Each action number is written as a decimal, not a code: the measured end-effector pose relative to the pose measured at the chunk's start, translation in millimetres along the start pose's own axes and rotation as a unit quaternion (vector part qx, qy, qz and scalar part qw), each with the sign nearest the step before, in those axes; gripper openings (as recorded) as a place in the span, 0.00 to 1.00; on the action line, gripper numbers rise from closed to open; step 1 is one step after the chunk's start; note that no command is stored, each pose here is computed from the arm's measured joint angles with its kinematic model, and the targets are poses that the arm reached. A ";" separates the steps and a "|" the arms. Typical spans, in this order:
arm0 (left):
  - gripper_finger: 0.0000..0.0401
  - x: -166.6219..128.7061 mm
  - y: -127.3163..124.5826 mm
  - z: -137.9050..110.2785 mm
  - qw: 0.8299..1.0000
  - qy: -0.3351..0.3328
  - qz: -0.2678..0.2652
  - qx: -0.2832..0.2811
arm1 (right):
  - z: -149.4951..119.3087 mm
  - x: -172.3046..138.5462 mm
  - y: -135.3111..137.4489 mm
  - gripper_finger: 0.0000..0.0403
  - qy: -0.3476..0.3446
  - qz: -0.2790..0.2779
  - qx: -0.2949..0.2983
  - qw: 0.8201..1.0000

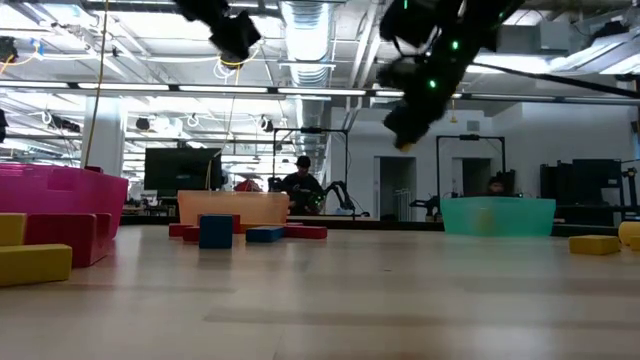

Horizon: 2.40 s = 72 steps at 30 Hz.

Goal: Sort blocks
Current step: Put the yellow block into the blue bin, then put the blue block into the orange bin

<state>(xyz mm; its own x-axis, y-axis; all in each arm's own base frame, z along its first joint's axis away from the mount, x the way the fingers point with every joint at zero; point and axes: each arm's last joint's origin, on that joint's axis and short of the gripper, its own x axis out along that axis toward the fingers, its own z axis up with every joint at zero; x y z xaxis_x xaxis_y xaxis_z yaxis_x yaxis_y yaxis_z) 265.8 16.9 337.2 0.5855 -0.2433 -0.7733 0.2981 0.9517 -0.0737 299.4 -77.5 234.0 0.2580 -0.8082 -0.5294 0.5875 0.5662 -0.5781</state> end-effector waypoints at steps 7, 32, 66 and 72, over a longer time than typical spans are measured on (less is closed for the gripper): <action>0.61 31.1 -24.7 -38.2 1.000 -0.011 -0.025 -0.007 | -22.7 38.0 -57.5 0.36 0.124 0.010 0.096 0.987; 0.61 79.9 -62.9 -103.6 0.997 -0.031 -0.074 0.004 | -91.9 79.5 -151.4 0.37 0.350 -0.014 0.268 0.898; 0.61 82.3 -71.8 -108.3 0.998 -0.007 -0.068 0.006 | -94.9 81.0 -155.0 0.57 0.355 -0.006 0.293 0.888; 0.61 82.3 -71.7 -108.4 0.998 -0.007 -0.068 0.007 | -85.1 74.1 -138.6 0.57 0.345 0.015 0.265 0.900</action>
<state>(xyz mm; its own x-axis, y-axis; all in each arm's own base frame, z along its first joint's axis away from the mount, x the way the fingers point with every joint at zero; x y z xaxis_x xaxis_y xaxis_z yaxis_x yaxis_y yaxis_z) 210.9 -51.1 210.6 0.5499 -0.3721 -0.7478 0.3851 0.9074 -0.1683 171.8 -202.1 222.0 -0.1505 -0.3973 -0.9053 0.9189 0.2815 -0.2763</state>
